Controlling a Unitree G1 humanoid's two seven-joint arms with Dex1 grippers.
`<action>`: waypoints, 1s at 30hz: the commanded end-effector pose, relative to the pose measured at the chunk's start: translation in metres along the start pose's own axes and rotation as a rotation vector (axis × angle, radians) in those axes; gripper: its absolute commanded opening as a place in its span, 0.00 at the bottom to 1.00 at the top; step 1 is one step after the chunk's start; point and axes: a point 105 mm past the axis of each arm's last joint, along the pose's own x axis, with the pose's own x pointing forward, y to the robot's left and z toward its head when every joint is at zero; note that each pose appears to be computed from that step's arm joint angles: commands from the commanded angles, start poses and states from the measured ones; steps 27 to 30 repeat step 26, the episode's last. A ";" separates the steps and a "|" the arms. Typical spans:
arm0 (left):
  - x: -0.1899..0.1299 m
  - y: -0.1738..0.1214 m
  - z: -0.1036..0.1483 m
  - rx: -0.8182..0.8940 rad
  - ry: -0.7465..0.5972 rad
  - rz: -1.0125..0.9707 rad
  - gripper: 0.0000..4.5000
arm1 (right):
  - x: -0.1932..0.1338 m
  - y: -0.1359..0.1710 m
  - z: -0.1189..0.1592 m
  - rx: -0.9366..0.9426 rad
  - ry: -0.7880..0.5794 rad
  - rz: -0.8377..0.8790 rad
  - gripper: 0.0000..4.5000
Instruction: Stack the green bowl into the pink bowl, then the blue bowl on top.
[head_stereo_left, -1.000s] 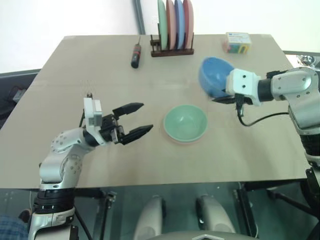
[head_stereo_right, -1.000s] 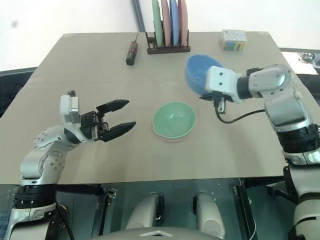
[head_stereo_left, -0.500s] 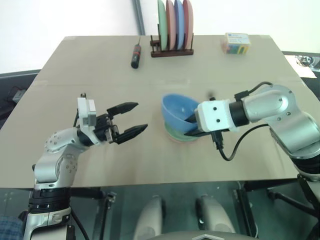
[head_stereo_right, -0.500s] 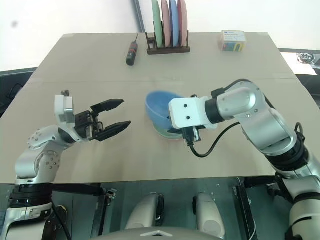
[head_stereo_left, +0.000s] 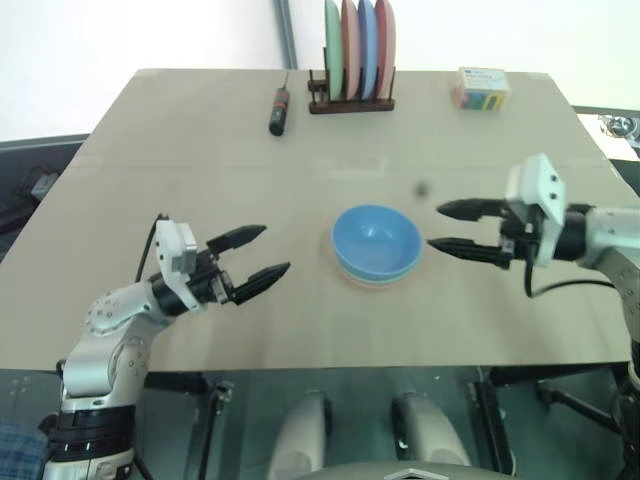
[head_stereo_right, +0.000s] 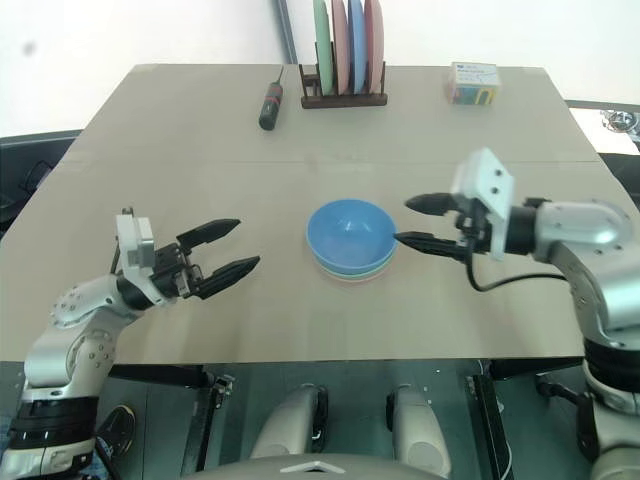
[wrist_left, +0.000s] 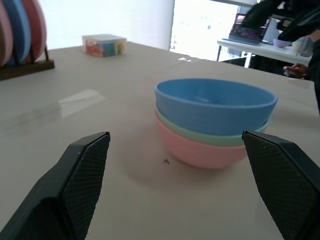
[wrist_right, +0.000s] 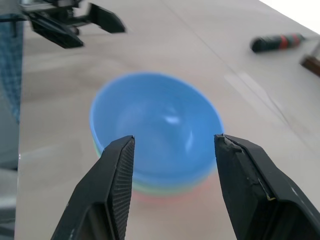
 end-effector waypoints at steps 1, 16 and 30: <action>-0.011 0.001 -0.005 0.040 0.026 0.053 1.00 | -0.044 -0.007 -0.037 -0.015 -0.022 -0.125 0.59; -0.027 0.007 -0.030 0.089 0.095 0.105 1.00 | -0.102 -0.003 -0.111 0.023 -0.080 -0.256 0.59; -0.025 0.008 -0.039 0.113 0.140 0.085 1.00 | -0.096 -0.006 -0.099 -0.032 -0.129 -0.242 0.59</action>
